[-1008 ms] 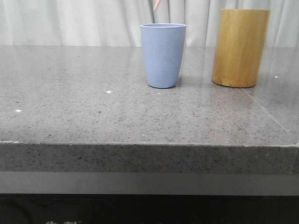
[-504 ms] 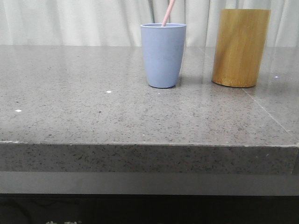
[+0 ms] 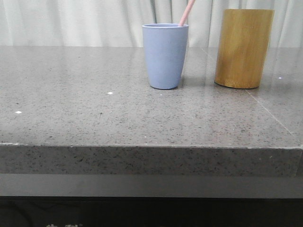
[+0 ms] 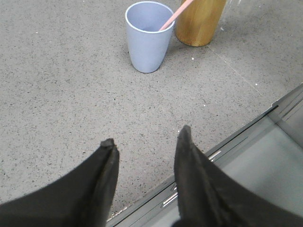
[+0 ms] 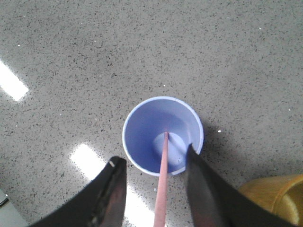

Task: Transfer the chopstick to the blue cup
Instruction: 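Release the chopstick and raise the right gripper away from the cup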

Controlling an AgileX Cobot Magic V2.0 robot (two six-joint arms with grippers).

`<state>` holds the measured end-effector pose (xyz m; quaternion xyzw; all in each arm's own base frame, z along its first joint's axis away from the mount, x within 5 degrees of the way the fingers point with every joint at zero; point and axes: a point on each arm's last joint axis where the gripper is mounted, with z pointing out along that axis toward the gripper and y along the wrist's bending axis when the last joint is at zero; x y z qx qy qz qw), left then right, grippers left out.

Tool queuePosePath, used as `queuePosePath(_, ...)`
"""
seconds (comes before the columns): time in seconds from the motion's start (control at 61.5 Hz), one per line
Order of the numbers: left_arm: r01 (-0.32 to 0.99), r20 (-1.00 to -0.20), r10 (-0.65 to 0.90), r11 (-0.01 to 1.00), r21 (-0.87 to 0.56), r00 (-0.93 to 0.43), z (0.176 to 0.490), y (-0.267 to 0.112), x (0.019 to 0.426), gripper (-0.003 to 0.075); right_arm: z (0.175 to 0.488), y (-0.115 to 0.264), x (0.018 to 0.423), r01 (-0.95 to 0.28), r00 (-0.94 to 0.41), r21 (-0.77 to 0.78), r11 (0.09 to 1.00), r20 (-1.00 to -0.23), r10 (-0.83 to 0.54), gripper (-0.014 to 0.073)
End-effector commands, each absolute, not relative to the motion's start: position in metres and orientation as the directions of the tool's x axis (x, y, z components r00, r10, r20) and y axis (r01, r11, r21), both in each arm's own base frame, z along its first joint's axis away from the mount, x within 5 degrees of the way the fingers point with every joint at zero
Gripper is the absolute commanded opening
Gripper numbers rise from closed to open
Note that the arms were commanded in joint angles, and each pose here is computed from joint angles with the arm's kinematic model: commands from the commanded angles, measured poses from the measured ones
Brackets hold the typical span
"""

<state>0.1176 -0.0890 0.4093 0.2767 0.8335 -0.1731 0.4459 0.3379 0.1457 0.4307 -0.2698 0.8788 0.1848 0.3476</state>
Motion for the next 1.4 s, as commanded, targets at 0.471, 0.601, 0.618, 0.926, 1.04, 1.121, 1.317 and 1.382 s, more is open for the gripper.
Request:
queuePosePath(0.471,0.613,-0.888,0.236,0.787,-0.064,-0.396,0.423,-0.090,0.118,0.0295,0.530,0.088,0.214,-0.474,-0.411,0.023,0.880,-0.890,-0.198,0.0351)
queuePosePath(0.601,0.613,-0.888,0.236,0.787,-0.064,-0.396,0.423,-0.090,0.118,0.0295,0.521,0.075,0.179,-0.466,-0.383,0.022,0.885,-0.906,-0.179,0.0351)
queuePosePath(0.618,0.613,-0.888,0.236,0.787,-0.064,-0.396,0.423,-0.090,0.118,0.0295,0.521,0.072,0.171,-0.465,-0.372,0.020,0.885,-0.912,-0.175,0.0351)
queuePosePath(0.926,0.613,-0.888,0.236,0.787,-0.064,-0.396,0.423,-0.090,0.118,0.0295,0.463,0.051,0.111,-0.453,-0.375,0.028,0.891,-0.913,-0.162,0.0351)
queuePosePath(1.04,0.613,-0.888,0.236,0.787,-0.064,-0.396,0.423,-0.090,0.118,0.0295,0.445,0.045,0.092,-0.450,-0.364,0.028,0.893,-0.919,-0.154,0.0351)
queuePosePath(1.121,0.613,-0.888,0.236,0.787,-0.064,-0.396,0.423,-0.090,0.118,0.0294,0.433,0.041,0.083,-0.448,-0.363,0.029,0.894,-0.919,-0.152,0.0351)
queuePosePath(1.317,0.613,-0.888,0.236,0.787,-0.064,-0.396,0.423,-0.090,0.118,0.0291,0.417,0.037,0.069,-0.449,-0.369,0.029,0.893,-0.916,-0.155,0.0351)
queuePosePath(1.382,0.613,-0.888,0.236,0.787,-0.064,-0.396,0.423,-0.090,0.118,0.0264,0.416,0.036,0.067,-0.449,-0.366,0.029,0.893,-0.918,-0.154,0.0343)
